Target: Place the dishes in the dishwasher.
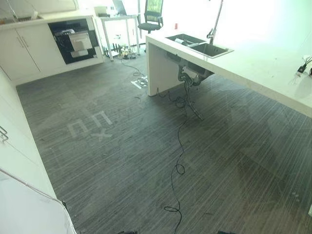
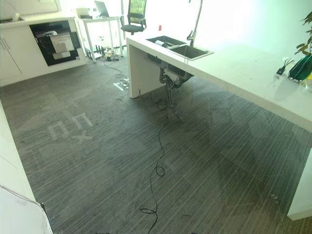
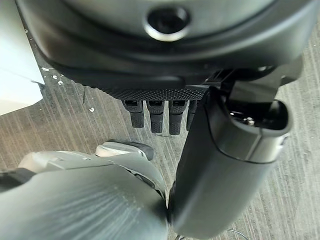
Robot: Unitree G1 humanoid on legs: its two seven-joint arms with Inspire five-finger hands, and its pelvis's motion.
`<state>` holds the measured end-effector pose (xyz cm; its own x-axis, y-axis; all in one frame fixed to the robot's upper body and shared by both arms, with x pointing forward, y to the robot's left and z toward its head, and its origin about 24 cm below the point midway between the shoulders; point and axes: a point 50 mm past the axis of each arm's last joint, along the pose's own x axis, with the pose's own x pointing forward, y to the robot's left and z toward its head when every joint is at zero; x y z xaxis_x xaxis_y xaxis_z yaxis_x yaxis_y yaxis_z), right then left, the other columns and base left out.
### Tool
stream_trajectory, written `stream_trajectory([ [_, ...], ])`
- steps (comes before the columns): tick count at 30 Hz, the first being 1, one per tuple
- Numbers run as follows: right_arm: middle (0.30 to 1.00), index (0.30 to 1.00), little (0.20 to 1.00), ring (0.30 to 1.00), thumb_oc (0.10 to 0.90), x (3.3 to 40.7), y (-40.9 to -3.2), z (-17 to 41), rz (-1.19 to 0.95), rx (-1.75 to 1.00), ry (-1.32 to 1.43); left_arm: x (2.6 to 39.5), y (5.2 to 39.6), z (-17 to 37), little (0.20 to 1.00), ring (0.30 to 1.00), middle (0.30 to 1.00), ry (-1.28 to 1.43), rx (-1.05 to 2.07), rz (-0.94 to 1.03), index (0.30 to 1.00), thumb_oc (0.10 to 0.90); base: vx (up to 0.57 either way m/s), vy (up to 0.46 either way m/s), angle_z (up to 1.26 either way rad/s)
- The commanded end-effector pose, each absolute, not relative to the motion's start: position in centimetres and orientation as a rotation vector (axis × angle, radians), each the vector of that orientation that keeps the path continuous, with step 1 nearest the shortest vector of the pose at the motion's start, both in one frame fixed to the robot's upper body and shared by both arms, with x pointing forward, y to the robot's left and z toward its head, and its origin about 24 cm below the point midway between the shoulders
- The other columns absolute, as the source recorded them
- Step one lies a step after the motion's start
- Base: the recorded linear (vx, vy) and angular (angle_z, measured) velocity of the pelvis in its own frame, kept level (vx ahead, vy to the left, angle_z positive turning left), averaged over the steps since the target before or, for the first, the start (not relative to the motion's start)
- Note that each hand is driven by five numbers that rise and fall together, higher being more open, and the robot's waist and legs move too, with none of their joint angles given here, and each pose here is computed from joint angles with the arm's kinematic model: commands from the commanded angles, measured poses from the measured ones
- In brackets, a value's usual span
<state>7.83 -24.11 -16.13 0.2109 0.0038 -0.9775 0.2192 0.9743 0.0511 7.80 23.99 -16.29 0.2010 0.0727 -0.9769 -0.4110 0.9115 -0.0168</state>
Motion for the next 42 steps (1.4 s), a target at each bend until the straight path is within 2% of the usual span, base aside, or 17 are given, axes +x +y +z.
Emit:
stream_trajectory([
  [1,0.900,0.900,0.900,0.900,0.800,5.43,-24.04,-16.53,-0.130,0.198,1.447,6.65,22.46,-16.84,0.900,0.900,0.900,1.382,-0.324,0.306,0.900,0.800,0.00,0.000,0.00],
  [35,0.900,0.900,0.900,0.900,0.800,5.40,-23.64,-16.65,-0.142,0.225,1.437,6.36,22.58,-16.89,0.900,0.900,0.900,1.392,-0.309,0.302,0.900,0.800,0.00,-0.005,0.00],
  [42,0.900,0.900,0.900,0.900,0.800,6.08,-23.49,-16.56,-0.074,0.185,1.426,6.48,22.85,-16.82,0.900,0.900,0.900,1.371,-0.315,0.340,0.900,0.800,0.04,-0.141,-0.05],
])
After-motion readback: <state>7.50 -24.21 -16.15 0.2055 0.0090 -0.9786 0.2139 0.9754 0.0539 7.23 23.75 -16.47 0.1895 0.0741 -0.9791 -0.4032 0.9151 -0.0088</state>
